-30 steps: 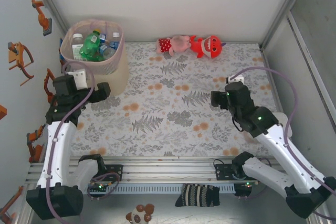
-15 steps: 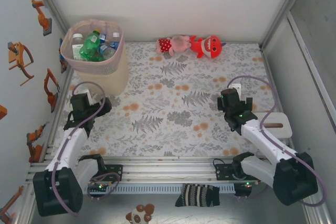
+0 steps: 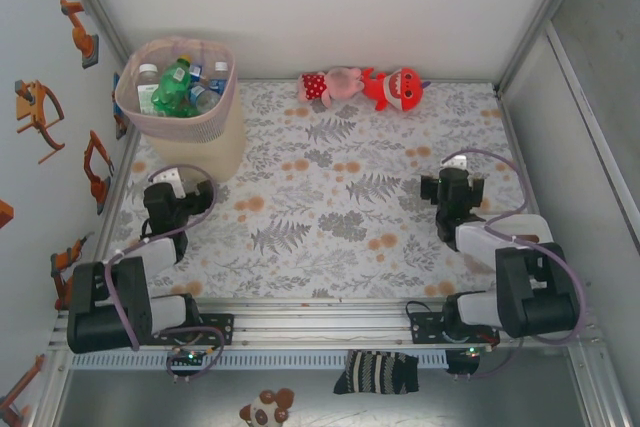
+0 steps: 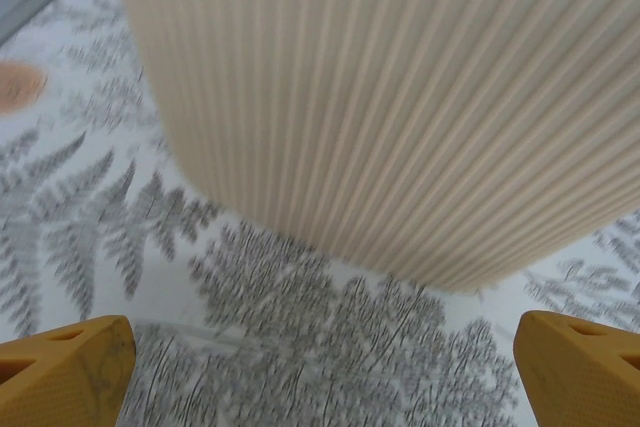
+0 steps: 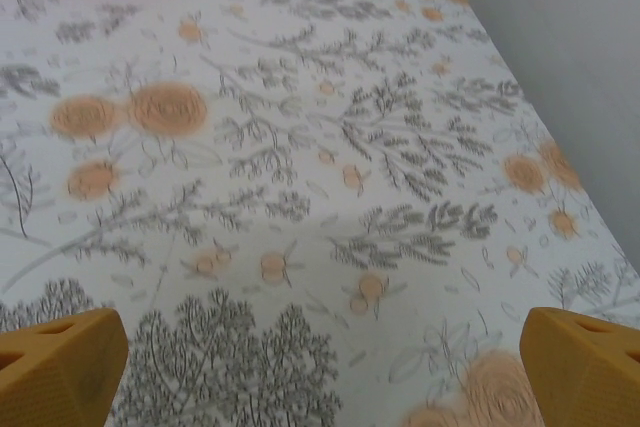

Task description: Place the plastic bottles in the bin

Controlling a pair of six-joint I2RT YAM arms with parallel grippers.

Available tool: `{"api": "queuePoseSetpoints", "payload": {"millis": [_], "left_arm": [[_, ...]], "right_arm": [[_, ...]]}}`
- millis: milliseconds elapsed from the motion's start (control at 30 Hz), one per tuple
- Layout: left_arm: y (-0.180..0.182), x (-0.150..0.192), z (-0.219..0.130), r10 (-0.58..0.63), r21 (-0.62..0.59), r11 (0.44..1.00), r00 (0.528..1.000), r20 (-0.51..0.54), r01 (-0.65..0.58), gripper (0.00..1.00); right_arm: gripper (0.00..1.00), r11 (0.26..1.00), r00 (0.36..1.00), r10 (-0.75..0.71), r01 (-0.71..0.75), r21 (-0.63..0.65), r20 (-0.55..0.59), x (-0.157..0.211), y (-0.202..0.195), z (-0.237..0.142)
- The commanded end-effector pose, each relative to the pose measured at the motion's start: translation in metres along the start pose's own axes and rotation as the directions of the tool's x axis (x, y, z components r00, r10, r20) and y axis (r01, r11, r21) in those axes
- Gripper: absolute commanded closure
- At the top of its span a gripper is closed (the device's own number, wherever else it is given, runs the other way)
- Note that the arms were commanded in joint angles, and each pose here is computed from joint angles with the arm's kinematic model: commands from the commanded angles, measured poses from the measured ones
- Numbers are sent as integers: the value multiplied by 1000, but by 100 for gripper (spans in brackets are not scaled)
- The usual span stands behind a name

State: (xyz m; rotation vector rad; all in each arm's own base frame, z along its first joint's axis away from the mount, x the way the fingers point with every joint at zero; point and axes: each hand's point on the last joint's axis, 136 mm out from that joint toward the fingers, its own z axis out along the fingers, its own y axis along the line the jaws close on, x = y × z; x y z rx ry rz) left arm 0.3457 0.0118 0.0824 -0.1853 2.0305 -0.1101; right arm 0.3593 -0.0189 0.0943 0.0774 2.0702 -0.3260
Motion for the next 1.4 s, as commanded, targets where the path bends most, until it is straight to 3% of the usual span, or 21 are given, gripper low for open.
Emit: {"api": "queuePoseSetpoints", "payload": {"millis": [0, 300, 367, 500, 700, 1367], "left_arm": [[-16, -38, 4, 75, 78, 993, 982, 175, -90, 3], [-40, -19, 28, 126, 240, 958, 981, 150, -160, 3], [-37, -16, 33, 130, 229, 962, 988, 89, -147, 3], [-38, -17, 37, 142, 218, 963, 987, 76, -155, 3], [-34, -18, 41, 151, 158, 974, 986, 71, -160, 3], [-34, -17, 41, 151, 154, 975, 986, 70, -160, 3]], "right_arm": [[1, 995, 987, 83, -74, -65, 140, -28, -2, 3], [1, 980, 978, 112, -79, -184, 175, -15, 11, 21], [1, 978, 977, 108, -71, -196, 183, -12, 14, 22], [1, 984, 979, 124, -100, -147, 163, -13, 6, 28], [1, 984, 980, 147, -131, -118, 136, -12, -1, 32], [1, 983, 980, 152, -136, -126, 130, -11, -1, 33]]}}
